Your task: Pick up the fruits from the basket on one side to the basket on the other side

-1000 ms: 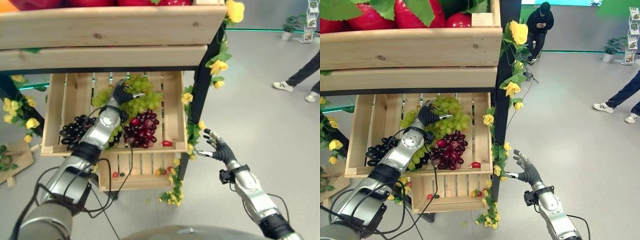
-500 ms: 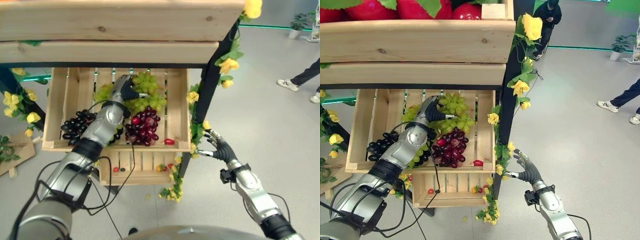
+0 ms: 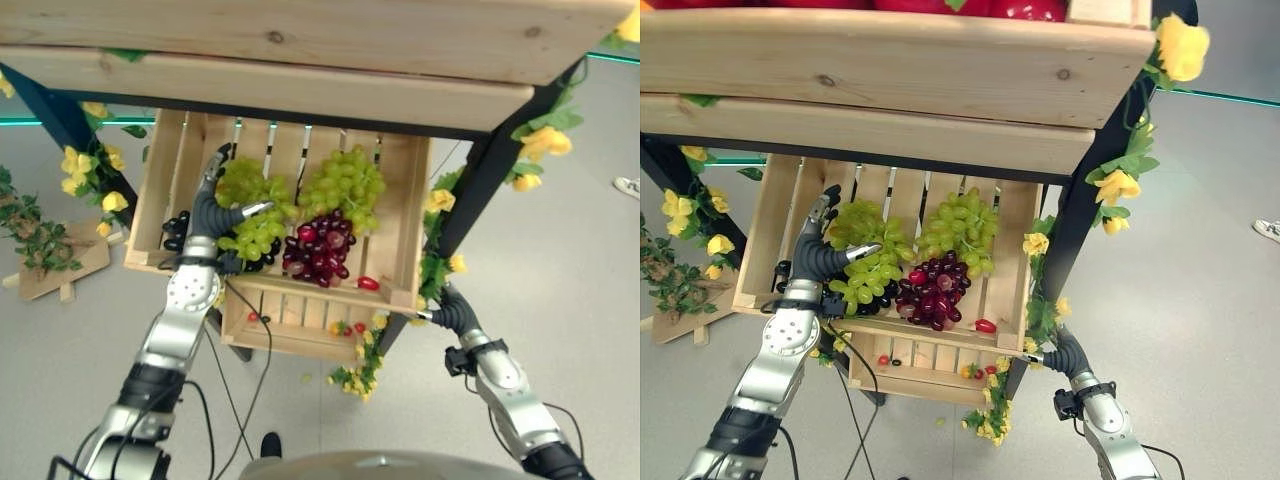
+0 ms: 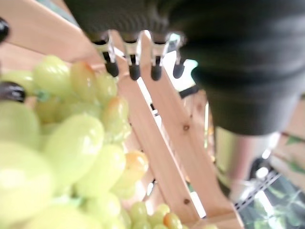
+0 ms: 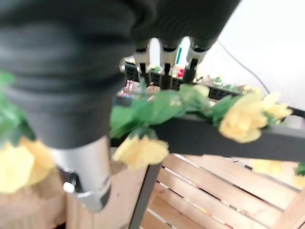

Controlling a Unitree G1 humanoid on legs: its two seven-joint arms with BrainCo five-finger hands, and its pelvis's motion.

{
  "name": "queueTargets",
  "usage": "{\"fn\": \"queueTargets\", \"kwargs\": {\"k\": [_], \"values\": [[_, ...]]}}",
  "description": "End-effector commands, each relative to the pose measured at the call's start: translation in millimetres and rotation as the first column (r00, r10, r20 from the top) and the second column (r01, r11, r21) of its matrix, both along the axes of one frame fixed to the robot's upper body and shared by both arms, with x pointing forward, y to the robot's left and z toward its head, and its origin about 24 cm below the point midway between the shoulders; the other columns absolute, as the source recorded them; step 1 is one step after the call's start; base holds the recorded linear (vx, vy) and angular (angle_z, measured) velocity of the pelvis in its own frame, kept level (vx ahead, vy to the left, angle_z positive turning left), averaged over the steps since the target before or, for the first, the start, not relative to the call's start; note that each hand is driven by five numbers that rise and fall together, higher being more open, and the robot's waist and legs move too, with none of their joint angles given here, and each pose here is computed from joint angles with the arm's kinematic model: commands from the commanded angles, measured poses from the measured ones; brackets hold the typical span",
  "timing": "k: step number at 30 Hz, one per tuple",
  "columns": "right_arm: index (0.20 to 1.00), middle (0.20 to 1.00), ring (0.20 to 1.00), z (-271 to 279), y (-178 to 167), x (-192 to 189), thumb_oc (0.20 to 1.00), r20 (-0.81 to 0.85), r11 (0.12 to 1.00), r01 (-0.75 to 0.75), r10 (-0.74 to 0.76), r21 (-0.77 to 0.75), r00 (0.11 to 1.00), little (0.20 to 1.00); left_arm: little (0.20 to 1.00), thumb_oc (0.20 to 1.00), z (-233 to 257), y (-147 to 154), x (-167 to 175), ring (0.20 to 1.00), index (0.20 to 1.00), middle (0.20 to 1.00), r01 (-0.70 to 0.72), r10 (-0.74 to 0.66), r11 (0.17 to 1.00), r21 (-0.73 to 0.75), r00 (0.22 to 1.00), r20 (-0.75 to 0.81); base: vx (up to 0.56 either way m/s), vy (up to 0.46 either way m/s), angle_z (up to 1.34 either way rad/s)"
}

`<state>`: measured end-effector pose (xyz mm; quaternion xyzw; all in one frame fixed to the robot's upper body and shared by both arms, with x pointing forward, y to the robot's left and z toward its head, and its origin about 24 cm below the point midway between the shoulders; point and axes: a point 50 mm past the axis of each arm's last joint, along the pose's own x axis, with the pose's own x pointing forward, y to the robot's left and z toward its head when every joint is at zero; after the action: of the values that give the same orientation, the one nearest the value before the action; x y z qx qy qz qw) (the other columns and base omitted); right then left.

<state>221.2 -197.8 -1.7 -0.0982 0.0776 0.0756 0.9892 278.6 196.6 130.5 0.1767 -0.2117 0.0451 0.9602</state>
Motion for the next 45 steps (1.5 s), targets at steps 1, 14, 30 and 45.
{"fn": "queueTargets", "kwargs": {"k": [1, 14, 30, 45], "values": [[1.000, 1.000, 1.000, 30.6, -1.1, 11.0, 1.000, 0.185, 1.000, 0.017, -0.019, 0.012, 0.983, 1.000, 1.000, 1.000, 16.8, 8.8, -4.6, 1.000, 1.000, 1.000, 0.044, -0.028, 0.989, -0.139, 0.993, 0.111, 0.01, -0.004, 0.18], [1.000, 1.000, 1.000, 22.7, -1.7, 4.4, 1.000, 0.160, 0.998, 0.032, -0.040, 0.055, 0.986, 1.000, 0.598, 0.598, 27.5, 12.8, -40.4, 0.598, 0.598, 0.598, 0.160, -0.107, 0.956, -0.247, 0.971, 0.215, 0.00, -0.006, 0.06], [1.000, 1.000, 1.000, 19.8, -5.8, -1.9, 1.000, 0.152, 0.996, 0.048, -0.060, 0.079, 0.987, 1.000, 1.000, 1.000, 34.0, 13.5, -63.3, 1.000, 1.000, 1.000, 0.292, -0.220, 0.910, -0.295, 0.942, 0.255, -0.02, -0.038, 0.39], [1.000, 1.000, 1.000, 25.9, -26.6, 0.1, 1.000, 0.186, 0.991, 0.126, -0.130, 0.033, 0.974, 1.000, 1.000, 1.000, 40.3, 12.1, -63.8, 1.000, 1.000, 1.000, 0.303, -0.218, 0.910, -0.282, 0.930, 0.295, -0.02, -0.052, 0.56]]}}
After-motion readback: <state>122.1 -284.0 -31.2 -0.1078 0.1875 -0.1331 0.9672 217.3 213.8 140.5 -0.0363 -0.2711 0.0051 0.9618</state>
